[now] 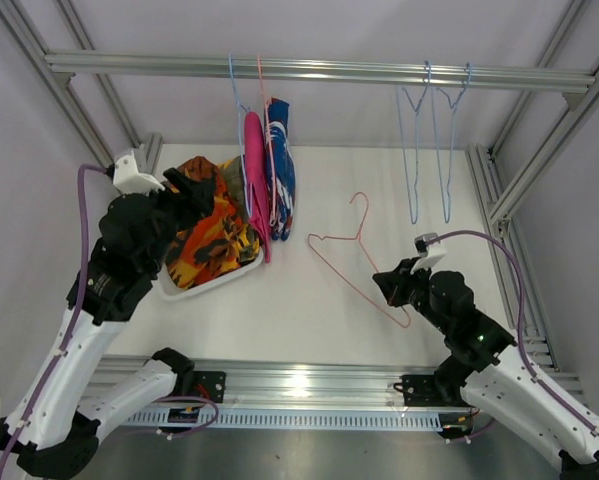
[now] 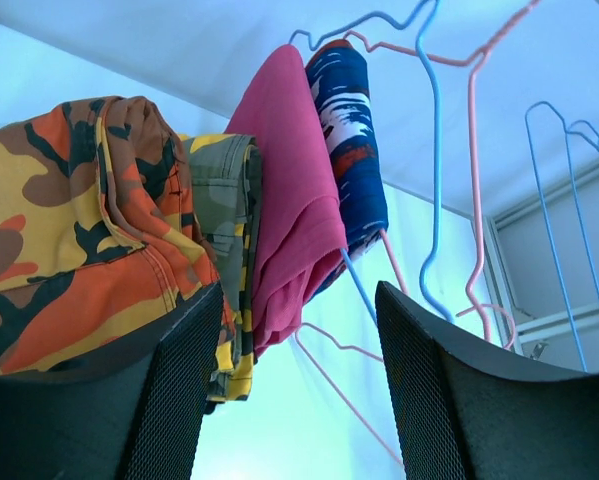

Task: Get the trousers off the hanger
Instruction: Place the hanger at the clothesline.

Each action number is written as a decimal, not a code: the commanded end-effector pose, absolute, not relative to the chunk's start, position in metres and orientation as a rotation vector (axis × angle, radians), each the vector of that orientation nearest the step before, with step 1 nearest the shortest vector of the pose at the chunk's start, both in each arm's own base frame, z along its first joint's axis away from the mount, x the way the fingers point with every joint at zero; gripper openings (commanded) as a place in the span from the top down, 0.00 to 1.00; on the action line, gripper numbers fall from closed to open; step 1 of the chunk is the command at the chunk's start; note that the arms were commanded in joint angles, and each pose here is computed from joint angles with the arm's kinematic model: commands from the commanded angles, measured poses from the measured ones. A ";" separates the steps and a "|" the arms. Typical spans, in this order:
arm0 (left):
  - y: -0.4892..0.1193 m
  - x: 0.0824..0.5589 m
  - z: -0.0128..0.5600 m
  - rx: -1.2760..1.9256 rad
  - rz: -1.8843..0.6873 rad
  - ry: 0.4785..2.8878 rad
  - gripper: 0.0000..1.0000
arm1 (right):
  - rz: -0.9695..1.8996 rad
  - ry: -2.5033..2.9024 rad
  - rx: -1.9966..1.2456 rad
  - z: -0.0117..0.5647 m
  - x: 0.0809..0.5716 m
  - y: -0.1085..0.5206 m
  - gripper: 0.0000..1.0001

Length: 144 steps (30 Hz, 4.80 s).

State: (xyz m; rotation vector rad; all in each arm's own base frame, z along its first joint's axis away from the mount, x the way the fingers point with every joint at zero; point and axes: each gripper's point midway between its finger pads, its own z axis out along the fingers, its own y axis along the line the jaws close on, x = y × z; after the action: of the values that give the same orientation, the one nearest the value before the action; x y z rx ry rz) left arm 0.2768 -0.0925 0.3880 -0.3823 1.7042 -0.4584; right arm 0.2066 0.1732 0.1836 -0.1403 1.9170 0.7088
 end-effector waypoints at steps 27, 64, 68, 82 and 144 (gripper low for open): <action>-0.087 0.266 0.363 -0.264 -0.438 1.609 0.23 | 0.293 1.722 -0.117 0.345 0.224 0.190 1.00; -0.071 0.278 0.354 -0.316 -0.372 1.615 0.21 | 0.103 1.451 0.070 0.454 0.249 0.126 1.00; -0.070 0.279 0.354 -0.321 -0.374 1.616 0.21 | 0.137 1.456 0.042 0.455 0.259 0.137 1.00; -0.068 0.280 0.354 -0.328 -0.382 1.617 0.21 | 0.152 1.503 0.007 0.445 0.310 0.147 1.00; -0.065 0.286 0.350 -0.350 -0.407 1.635 0.21 | 0.669 1.498 -0.421 0.496 0.272 0.305 0.26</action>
State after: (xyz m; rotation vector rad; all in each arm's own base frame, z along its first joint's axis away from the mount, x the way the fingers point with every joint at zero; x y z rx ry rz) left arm 0.2840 -0.0658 0.3421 -0.3464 1.6641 -0.3915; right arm 0.2764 0.2804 0.4943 -0.3256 1.4868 0.4939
